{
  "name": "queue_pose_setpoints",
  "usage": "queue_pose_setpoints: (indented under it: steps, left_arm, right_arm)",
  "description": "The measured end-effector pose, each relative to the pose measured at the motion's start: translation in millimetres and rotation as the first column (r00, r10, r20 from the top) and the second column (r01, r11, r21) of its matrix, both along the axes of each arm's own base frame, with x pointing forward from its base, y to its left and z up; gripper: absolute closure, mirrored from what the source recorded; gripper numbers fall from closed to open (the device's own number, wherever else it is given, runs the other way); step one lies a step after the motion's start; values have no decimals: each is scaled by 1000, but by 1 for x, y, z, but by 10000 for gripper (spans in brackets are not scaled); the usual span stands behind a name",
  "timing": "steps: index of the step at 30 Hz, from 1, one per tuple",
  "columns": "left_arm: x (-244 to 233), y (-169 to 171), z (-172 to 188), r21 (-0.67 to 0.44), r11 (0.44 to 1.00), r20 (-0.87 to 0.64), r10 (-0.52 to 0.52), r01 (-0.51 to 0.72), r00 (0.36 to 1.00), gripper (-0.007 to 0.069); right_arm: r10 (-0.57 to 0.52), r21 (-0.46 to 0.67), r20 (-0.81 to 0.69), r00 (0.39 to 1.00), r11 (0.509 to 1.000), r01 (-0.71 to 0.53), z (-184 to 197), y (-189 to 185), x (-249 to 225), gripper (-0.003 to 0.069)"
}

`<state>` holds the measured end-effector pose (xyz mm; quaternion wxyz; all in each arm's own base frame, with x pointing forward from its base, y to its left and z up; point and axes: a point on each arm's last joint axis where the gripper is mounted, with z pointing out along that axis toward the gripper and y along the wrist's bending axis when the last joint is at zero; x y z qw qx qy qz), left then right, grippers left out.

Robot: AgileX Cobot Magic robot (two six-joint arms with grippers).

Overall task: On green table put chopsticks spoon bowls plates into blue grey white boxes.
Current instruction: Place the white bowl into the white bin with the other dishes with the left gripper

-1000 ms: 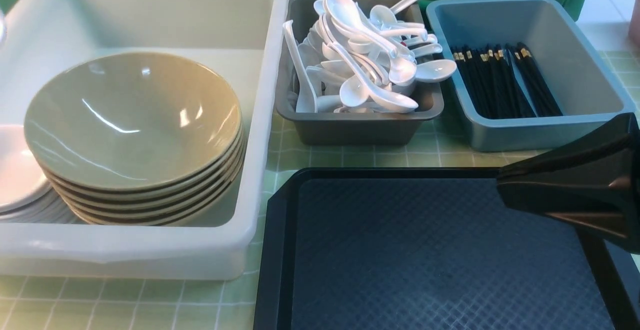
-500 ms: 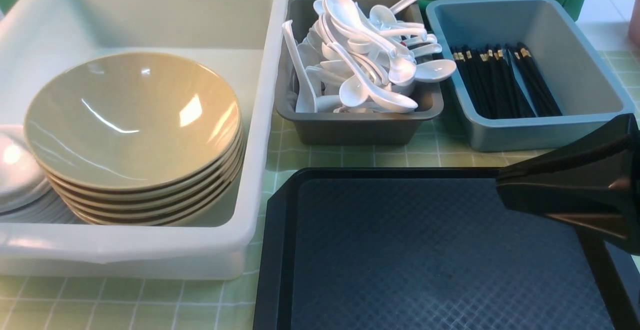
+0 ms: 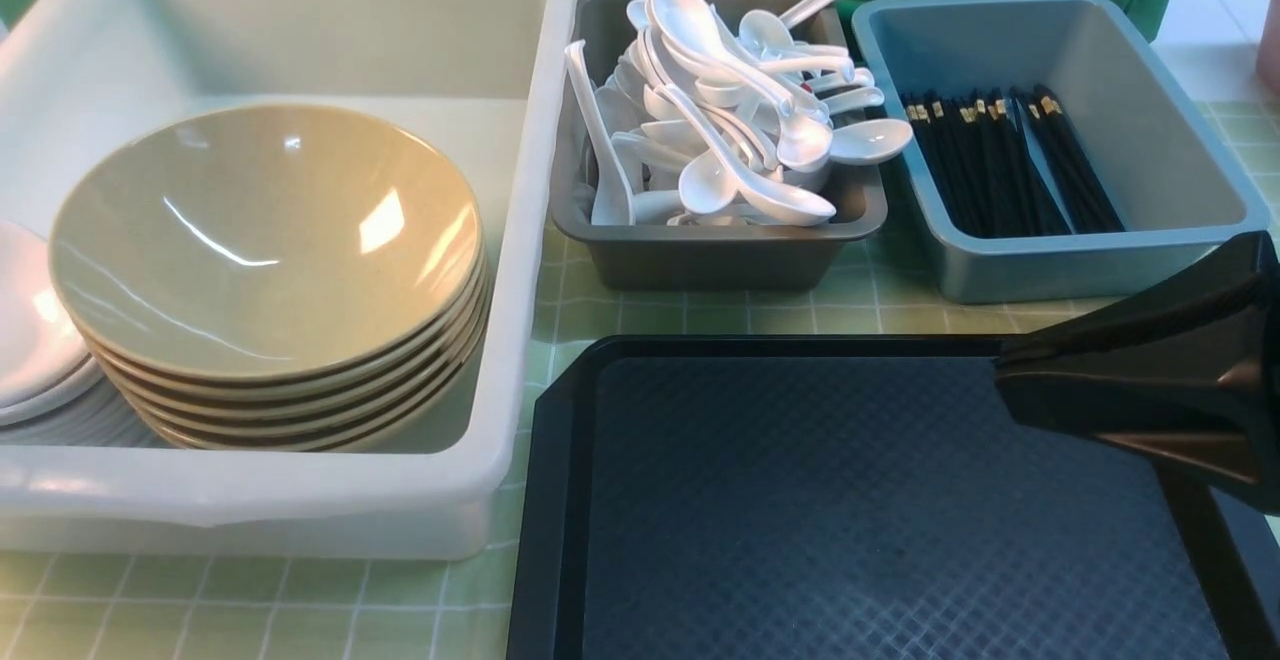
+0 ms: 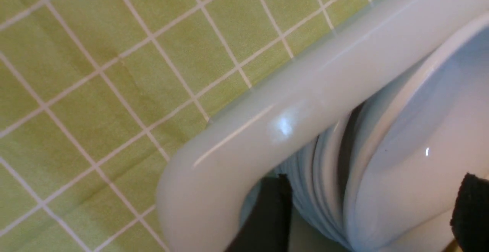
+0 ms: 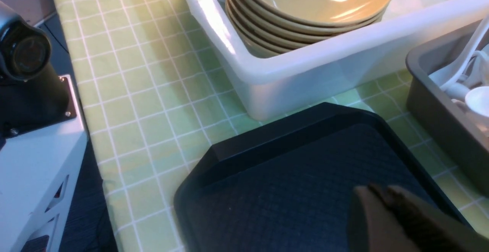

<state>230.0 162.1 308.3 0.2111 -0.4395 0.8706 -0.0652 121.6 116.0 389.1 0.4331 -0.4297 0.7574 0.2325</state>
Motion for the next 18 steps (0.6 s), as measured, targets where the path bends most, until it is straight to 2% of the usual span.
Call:
queue_pose_setpoints:
  steps: [2,5,9,10,11,12,13,14,15,16,17,18]
  left_arm:
    - [-4,-7,23,65,997,41,-43,41,998,-27]
    - [-7,-18,47,134,986,76,-115,104,990,-35]
    - [-10,-71,100,312,881,133,-412,357,901,-34]
    - [-11,-77,103,325,868,138,-437,376,889,-33]
    - [-14,-97,115,381,802,140,-542,460,829,-17]
    - [-16,-103,117,397,781,139,-570,482,810,-13]
    - [-24,-123,126,457,695,112,-664,556,739,16]
    - [-25,-125,126,461,687,106,-671,562,733,25]
    - [-31,-133,128,488,645,66,-699,588,712,62]
    - [-36,-135,129,507,627,25,-696,591,718,106]
    - [-37,-134,129,514,628,12,-686,585,727,113]
    - [-39,-132,129,528,631,-32,-654,568,756,183]
  right_arm:
    - [0,-1,1,1000,1000,0,0,0,0,612]
    - [-3,-8,4,1000,1000,3,0,-1,0,612]
    - [-86,-39,-8,996,996,86,-3,-6,5,612]
    - [-92,-41,-9,996,995,91,-3,-6,5,612]
    - [-127,-52,-16,992,991,126,-4,-8,7,612]
    - [-137,-54,-19,990,989,136,-4,-9,7,612]
    - [-170,-67,-29,985,984,168,-5,-11,8,612]
    - [-176,-66,-36,984,983,174,-6,-12,8,612]
    - [-193,-74,-53,980,979,189,-6,-13,7,609]
    - [-201,-79,-71,977,978,195,-7,-15,5,607]
    - [-202,-81,-73,977,977,196,-7,-15,4,606]
    - [-205,-86,-93,974,977,198,-7,-17,1,603]
